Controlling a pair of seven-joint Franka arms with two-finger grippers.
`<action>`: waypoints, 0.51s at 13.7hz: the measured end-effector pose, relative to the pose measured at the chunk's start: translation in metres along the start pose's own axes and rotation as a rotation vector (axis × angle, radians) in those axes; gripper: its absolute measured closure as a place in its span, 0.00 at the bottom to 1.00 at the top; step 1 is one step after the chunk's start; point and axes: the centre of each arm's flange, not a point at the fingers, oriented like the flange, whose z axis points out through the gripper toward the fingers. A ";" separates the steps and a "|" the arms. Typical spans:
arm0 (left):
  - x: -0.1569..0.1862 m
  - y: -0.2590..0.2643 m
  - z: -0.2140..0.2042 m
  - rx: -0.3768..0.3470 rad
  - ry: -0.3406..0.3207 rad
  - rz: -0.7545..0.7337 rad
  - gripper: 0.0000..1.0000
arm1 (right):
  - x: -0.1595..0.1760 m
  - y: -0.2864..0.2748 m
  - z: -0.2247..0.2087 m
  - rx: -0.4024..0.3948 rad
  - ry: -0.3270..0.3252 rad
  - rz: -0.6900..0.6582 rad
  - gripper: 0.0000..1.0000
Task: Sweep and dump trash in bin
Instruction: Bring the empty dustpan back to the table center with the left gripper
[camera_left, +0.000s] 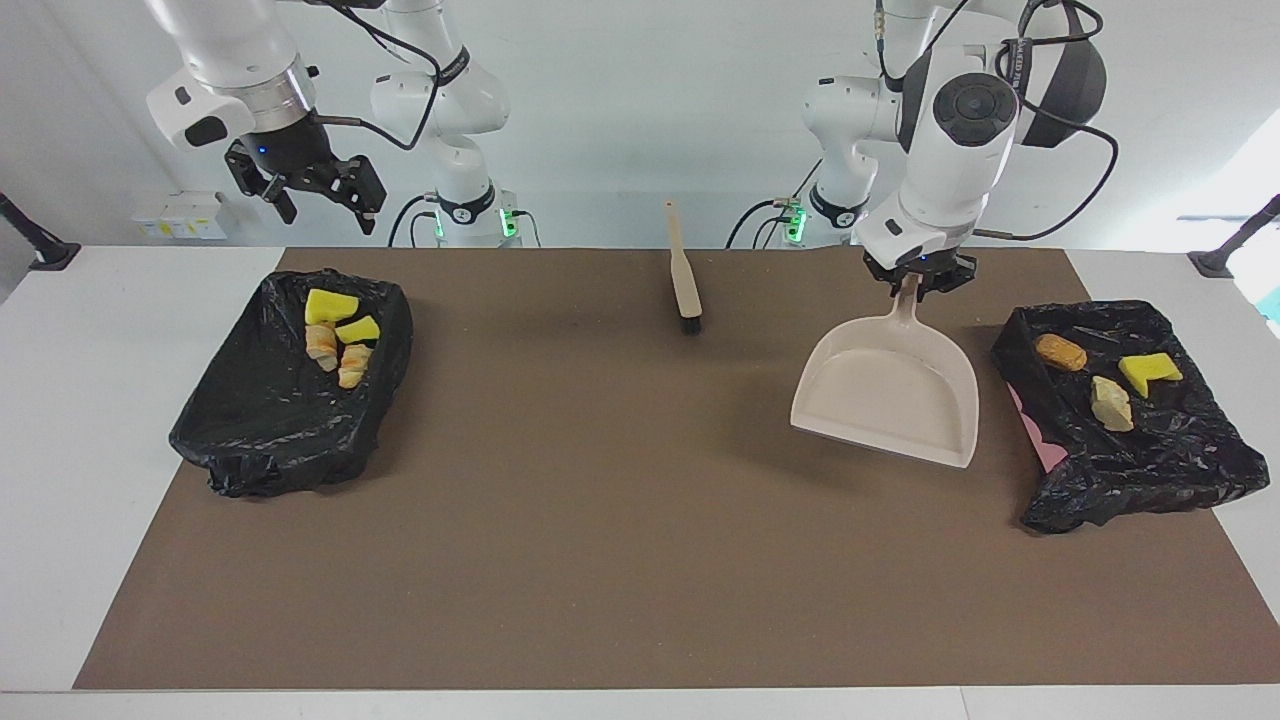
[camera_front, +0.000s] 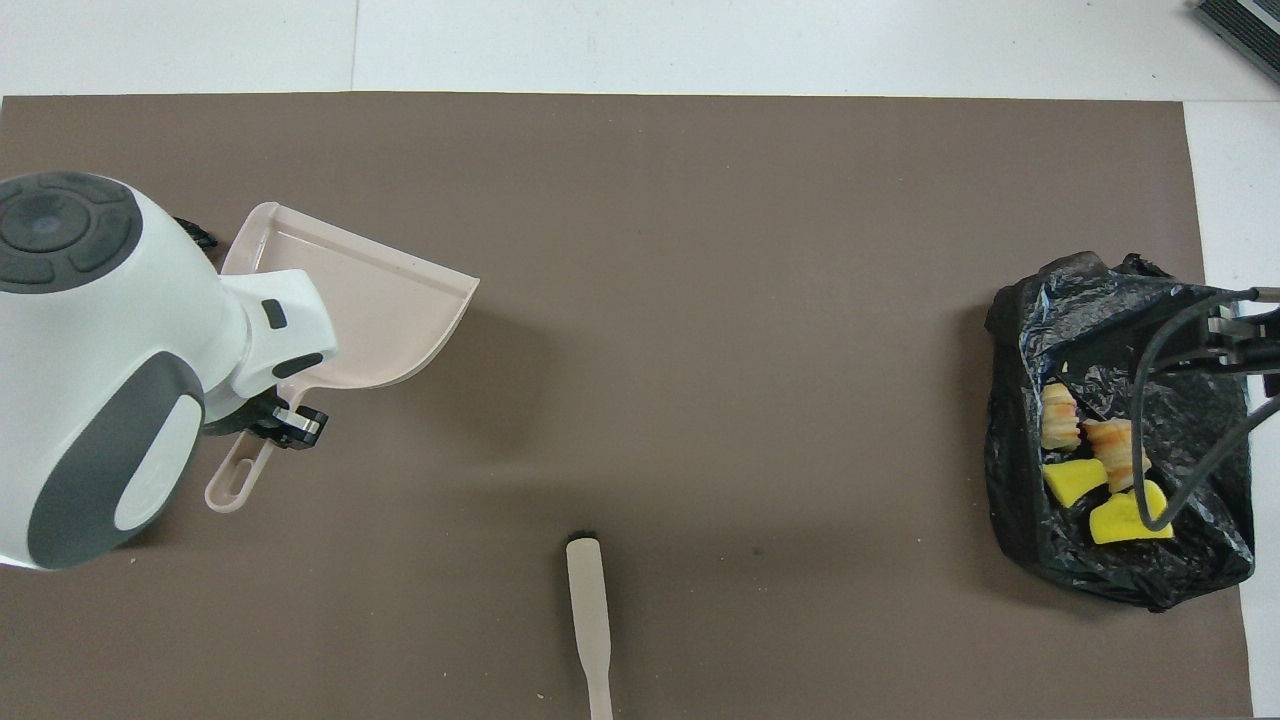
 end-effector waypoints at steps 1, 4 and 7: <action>0.002 0.015 -0.003 -0.022 0.018 -0.029 0.68 | 0.000 0.001 0.000 0.000 0.001 0.002 0.00; 0.013 0.069 -0.010 -0.061 0.090 -0.096 0.68 | 0.000 0.003 0.000 0.001 0.000 0.005 0.00; 0.028 0.113 0.001 -0.101 0.119 -0.118 0.68 | 0.000 0.006 0.000 0.003 -0.001 0.010 0.00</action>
